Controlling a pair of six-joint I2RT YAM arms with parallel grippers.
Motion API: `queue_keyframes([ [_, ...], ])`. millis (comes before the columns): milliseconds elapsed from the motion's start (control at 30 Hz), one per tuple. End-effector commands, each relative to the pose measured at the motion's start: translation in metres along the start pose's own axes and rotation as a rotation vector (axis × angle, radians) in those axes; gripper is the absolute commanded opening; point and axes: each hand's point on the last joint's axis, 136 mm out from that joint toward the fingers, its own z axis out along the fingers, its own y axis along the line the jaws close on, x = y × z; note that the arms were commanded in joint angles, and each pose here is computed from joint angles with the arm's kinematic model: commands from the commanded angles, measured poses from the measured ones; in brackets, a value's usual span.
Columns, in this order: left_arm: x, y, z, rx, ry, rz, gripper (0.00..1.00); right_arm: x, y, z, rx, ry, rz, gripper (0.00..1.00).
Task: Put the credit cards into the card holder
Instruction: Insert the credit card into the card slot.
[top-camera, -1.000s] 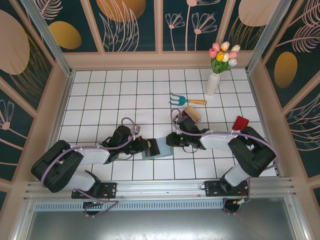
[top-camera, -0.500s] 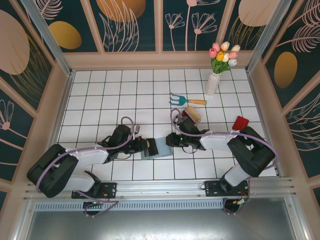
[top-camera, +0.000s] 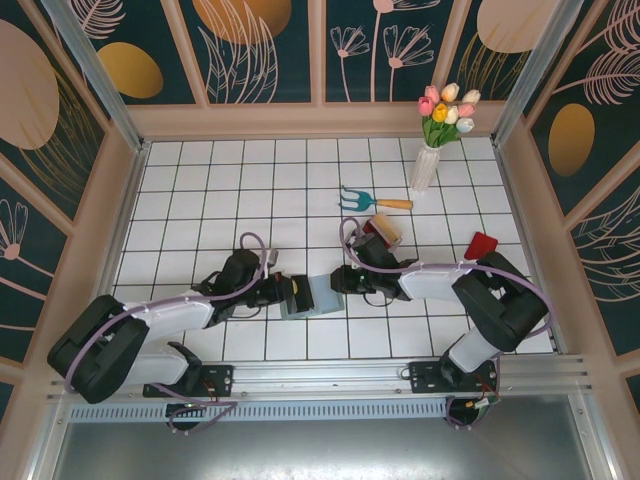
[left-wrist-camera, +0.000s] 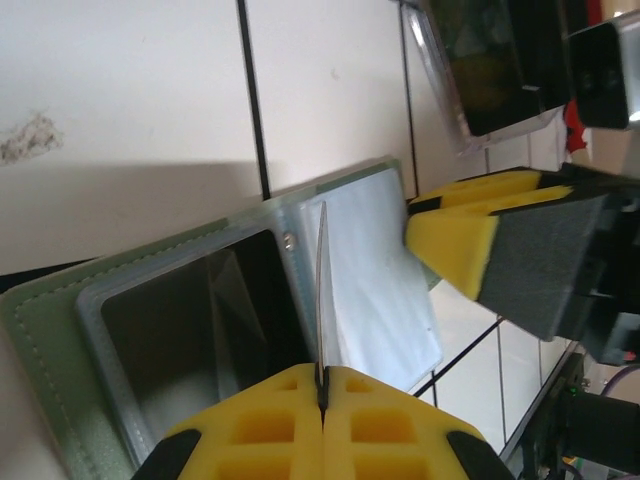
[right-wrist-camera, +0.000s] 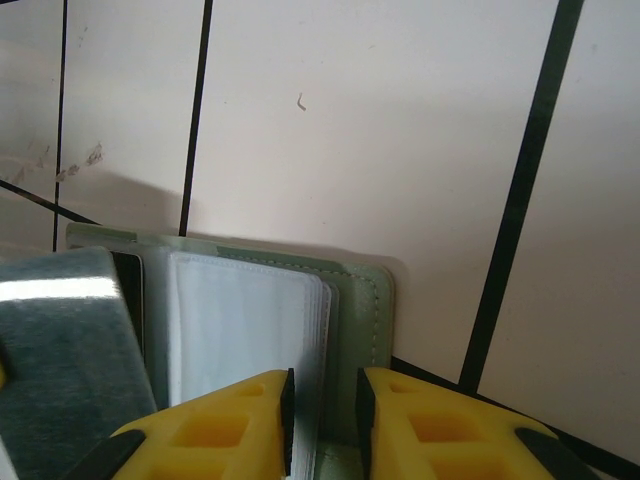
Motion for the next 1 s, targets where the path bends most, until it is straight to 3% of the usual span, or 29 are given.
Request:
queue_keyframes([
  [0,-0.003,-0.002,-0.004,-0.023,-0.016,0.011,0.0,0.023,-0.017,0.007,0.058,0.074,0.032,0.26],
  [167,0.001,0.003,-0.001,-0.03,0.005,0.008,0.0,0.023,-0.017,0.007,0.057,0.074,0.032,0.26],
  [467,0.002,-0.011,0.006,0.092,0.003,-0.062,0.0,0.023,-0.017,0.009,0.06,0.079,0.029,0.26],
  [800,0.01,0.012,0.017,0.009,0.036,-0.152,0.0,0.025,-0.019,0.011,0.076,0.087,0.028,0.25],
  [967,0.004,0.003,0.008,0.039,0.001,-0.221,0.0,0.026,-0.023,0.012,0.106,0.09,0.025,0.21],
])
